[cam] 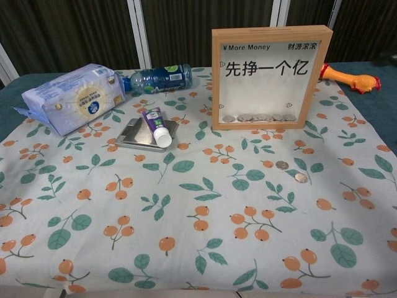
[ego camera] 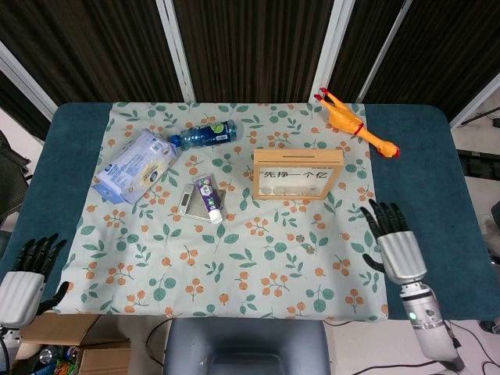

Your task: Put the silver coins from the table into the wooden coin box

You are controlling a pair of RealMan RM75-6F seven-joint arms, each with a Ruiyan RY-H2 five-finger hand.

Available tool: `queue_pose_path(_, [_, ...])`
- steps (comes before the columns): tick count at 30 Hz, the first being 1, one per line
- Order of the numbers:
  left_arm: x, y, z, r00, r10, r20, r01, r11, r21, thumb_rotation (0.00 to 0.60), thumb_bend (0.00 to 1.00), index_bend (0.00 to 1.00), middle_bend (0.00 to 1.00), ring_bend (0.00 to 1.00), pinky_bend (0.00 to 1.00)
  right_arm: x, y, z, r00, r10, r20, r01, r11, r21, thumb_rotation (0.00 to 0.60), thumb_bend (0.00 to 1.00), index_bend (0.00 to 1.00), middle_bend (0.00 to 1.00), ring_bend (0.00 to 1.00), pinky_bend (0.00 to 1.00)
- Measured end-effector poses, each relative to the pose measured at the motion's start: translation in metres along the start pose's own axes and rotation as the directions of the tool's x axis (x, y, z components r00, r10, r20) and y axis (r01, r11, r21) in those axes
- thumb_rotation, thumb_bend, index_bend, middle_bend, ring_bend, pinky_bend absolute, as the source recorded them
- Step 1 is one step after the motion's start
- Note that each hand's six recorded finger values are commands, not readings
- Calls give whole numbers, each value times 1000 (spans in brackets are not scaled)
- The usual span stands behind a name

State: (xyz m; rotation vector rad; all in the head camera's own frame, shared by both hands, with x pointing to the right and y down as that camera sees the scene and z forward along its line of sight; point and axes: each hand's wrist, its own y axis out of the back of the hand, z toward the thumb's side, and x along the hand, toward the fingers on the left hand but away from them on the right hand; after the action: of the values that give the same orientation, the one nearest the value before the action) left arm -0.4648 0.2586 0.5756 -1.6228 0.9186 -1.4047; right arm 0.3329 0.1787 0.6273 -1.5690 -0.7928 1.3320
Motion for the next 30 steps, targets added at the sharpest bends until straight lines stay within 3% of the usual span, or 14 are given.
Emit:
queue_pose_path(5, [2, 1, 0, 1000, -1, 0, 1, 1000, 0, 600, 357, 0, 0, 0, 0, -23, -28, 29, 999, 40, -26, -39, 999, 17, 600, 332, 0, 0, 0, 0])
queue_pose_path(14, [2, -3, -7, 1000, -16, -18, 16, 1000, 2, 600, 357, 0, 0, 0, 0, -48, -63, 64, 996, 91, -3, -91, 995, 28, 600, 333, 6, 0, 0, 0])
queue_pose_path(21, [2, -5, -15, 999, -21, -25, 20, 1000, -12, 600, 356, 0, 0, 0, 0, -59, -75, 78, 996, 81, -38, -79, 996, 47, 600, 429, 313, 0, 0, 0])
queue_pose_path(30, [1, -6, -18, 999, -21, -31, 20, 1000, -22, 600, 356, 0, 0, 0, 0, -61, -93, 94, 991, 114, -70, -111, 993, 41, 600, 431, 426, 0, 0, 0])
